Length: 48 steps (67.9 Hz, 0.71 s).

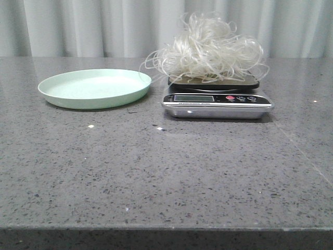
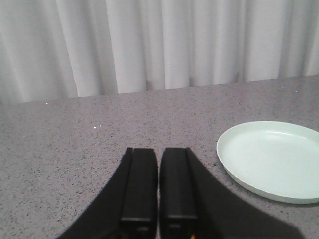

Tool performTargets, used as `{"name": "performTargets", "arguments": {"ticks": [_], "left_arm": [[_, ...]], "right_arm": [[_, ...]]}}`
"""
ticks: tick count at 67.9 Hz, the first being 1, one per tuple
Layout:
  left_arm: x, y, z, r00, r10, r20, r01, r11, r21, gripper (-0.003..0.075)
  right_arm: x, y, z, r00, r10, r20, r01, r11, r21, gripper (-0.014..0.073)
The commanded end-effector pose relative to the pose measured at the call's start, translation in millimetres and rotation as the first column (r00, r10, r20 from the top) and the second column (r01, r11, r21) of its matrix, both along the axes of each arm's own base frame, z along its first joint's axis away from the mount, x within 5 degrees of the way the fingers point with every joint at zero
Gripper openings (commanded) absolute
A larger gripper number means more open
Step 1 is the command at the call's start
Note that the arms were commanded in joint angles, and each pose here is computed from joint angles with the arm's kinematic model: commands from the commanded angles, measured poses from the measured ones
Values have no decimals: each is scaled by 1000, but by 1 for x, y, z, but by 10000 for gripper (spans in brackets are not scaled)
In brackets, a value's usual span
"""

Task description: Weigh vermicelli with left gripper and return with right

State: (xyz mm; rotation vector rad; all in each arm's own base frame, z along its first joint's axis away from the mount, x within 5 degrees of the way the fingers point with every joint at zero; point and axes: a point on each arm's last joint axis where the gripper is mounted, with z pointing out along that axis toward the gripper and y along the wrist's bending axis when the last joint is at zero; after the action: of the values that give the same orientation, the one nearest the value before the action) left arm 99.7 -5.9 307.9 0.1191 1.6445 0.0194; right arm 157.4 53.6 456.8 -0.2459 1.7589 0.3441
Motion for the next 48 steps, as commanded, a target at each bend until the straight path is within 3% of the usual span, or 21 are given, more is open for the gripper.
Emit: {"name": "performTargets", "arguments": {"ticks": [1, 14, 20, 48], "left_arm": [[0, 0, 17, 994, 1, 108, 1, 1000, -17, 136], [0, 0, 17, 994, 1, 108, 1, 1000, -17, 136], [0, 0, 17, 994, 1, 108, 1, 1000, -17, 136], [0, 0, 17, 994, 1, 108, 1, 1000, -17, 136]], "right_arm": [[24, 22, 16, 994, 87, 61, -84, 995, -54, 249], [79, 61, 2, 987, 160, -28, -162, 981, -104, 516], [101, 71, -5, 985, 160, -64, -166, 980, -113, 577], [180, 98, -55, 968, 131, -212, -165, 975, -148, 603]]}}
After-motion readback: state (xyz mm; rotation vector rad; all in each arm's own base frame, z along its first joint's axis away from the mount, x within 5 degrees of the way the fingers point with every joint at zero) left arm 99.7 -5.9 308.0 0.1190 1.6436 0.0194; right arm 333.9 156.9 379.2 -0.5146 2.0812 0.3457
